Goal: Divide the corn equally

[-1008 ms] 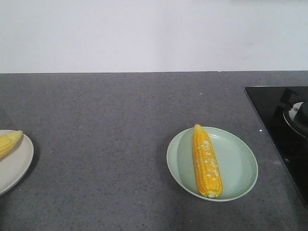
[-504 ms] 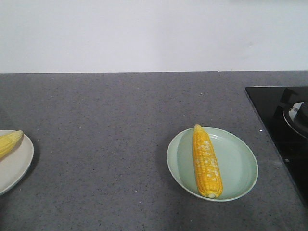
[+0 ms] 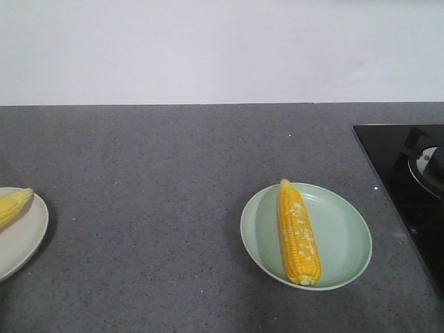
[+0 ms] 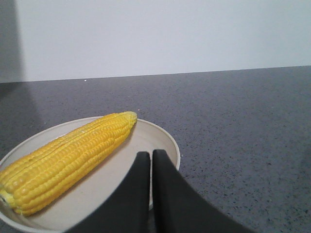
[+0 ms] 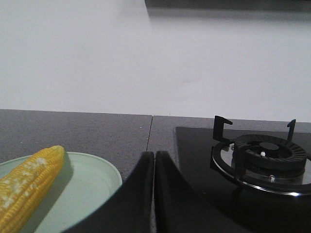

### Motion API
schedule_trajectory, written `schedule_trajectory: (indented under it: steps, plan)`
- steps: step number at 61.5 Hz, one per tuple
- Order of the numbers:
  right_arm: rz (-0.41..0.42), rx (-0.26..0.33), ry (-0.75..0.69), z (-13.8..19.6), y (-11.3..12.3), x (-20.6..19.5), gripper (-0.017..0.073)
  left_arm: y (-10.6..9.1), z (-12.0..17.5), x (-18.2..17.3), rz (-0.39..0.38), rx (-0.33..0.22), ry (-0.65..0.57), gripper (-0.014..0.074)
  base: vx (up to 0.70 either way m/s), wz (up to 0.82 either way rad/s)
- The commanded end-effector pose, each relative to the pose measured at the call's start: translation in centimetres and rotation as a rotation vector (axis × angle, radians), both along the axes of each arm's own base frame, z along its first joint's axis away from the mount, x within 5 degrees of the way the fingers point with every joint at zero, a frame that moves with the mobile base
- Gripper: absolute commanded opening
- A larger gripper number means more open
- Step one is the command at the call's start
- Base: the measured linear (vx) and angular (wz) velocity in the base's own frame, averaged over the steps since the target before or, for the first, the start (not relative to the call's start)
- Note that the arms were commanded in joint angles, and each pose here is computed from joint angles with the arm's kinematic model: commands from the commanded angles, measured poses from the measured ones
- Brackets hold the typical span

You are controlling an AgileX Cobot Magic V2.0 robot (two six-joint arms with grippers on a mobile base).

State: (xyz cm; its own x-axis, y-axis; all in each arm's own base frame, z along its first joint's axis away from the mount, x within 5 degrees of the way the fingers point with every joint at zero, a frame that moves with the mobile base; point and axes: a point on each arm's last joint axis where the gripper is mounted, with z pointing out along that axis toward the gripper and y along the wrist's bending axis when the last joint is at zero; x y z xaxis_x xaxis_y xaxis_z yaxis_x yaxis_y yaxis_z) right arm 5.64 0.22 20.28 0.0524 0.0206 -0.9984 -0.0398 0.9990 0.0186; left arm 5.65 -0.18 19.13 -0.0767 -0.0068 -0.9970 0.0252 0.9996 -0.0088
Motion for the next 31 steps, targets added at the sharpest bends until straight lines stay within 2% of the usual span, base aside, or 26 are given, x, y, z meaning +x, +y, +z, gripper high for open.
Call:
schedule_trajectory:
  steps: [1, 31]
  plan:
    - [-0.006, -0.013, -0.073, 0.41, -0.02, -0.05, -0.0004, 0.05, 0.69, -0.08, 0.007, -0.015, -0.091, -0.0007, 0.00, 0.00]
    - [-0.006, -0.017, -0.074, 0.41, -0.02, -0.05, -0.0004, 0.05, 0.69, -0.08, 0.007, -0.015, -0.091, -0.0007, 0.00, 0.00]
